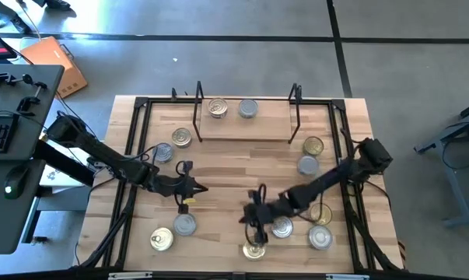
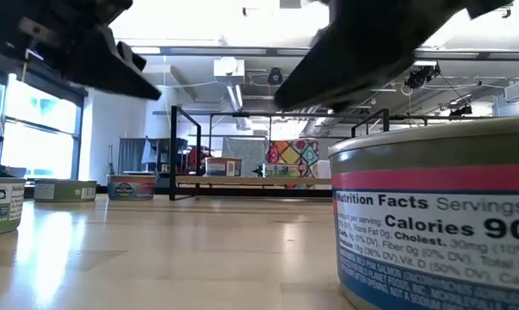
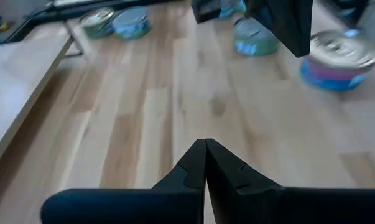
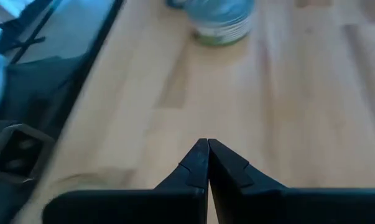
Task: Stack canned seafood by type on shelf
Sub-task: Put the green tuna can on the shelf
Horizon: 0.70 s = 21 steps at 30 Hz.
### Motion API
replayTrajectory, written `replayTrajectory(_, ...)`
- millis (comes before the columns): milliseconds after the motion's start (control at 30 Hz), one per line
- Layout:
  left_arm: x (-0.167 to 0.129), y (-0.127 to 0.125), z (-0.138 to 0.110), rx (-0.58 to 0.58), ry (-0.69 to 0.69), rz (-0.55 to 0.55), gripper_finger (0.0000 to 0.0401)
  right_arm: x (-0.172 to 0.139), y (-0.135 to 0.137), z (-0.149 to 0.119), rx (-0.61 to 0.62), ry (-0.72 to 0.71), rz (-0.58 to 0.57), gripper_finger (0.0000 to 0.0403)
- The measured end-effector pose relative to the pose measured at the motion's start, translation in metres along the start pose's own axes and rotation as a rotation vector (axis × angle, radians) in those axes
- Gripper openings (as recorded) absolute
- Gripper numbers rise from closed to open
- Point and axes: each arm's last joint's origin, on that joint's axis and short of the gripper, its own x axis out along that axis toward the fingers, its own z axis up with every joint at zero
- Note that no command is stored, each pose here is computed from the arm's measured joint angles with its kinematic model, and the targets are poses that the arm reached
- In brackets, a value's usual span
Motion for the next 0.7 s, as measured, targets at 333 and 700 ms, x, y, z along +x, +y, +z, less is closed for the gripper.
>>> replayTrajectory(333,0.000,-0.003,0.006,-0.019,-0.059,-0.080,0.0000,-0.026,0.066,-0.025,0.249,0.199,-0.053,0.0000)
replayTrajectory(700,-0.001,-0.003,0.010,0.044,-0.099,-0.096,0.0000,-0.071,0.100,-0.063,0.497,0.204,-0.474,0.0000)
